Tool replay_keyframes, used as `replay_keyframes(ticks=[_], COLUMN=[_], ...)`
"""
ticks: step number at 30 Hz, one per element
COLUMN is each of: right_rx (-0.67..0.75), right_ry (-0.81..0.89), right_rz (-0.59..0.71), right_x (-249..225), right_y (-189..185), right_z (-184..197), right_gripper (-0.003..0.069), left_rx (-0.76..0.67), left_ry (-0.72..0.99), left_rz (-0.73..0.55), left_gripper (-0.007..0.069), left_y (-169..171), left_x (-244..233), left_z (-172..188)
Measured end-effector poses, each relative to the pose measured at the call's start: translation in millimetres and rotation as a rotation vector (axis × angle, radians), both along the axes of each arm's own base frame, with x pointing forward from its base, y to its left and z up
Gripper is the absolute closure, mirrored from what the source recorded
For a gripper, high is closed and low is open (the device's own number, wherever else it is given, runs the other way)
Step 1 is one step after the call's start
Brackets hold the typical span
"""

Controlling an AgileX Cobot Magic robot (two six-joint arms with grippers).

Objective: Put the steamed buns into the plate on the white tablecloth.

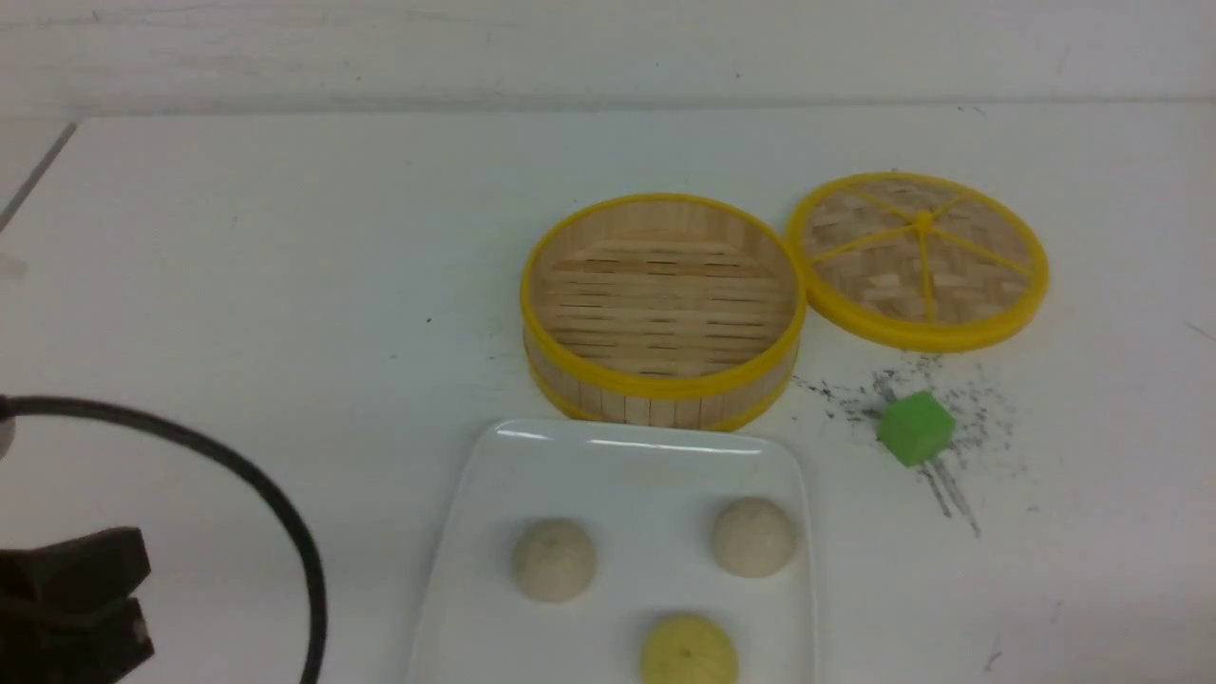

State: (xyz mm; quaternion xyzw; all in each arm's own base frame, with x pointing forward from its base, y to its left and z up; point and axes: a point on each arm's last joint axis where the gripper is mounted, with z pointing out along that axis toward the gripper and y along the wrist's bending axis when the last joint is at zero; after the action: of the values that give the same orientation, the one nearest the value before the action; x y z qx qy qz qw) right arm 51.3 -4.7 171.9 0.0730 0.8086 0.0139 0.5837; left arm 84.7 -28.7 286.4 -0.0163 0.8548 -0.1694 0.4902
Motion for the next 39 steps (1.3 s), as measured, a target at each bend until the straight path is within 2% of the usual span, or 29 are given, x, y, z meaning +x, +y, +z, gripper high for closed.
replay_keyframes(ticks=[4, 8, 20, 32, 38, 39], right_rx=[0.0, 0.0, 0.0, -0.001, -0.001, 0.0], right_ry=[0.0, -0.001, -0.001, -0.001, -0.001, -0.001], right_rz=[0.0, 0.0, 0.0, 0.0, 0.0, 0.0], right_x=[0, 0, 0, 0, 0, 0], right_y=[0, 0, 0, 0, 0, 0], right_z=[0, 0, 0, 0, 0, 0], right_gripper=[0.0601, 0.0596, 0.0578, 0.0562, 0.0558, 0.0556], left_rx=[-0.031, -0.005, 0.185, 0.191, 0.162, 0.143], left_ry=[-0.031, -0.052, -0.147, -0.195, -0.289, -0.318], left_rz=[0.007, 0.009, 0.024, 0.045, 0.183, 0.239], left_gripper=[0.0608, 0.0606, 0.0593, 0.0587, 0.058, 0.0578], left_y=[1, 2, 11, 18, 31, 34], left_x=[-2, -1, 3, -7, -21, -26], left_z=[-5, -4, -1, -2, -26, -37])
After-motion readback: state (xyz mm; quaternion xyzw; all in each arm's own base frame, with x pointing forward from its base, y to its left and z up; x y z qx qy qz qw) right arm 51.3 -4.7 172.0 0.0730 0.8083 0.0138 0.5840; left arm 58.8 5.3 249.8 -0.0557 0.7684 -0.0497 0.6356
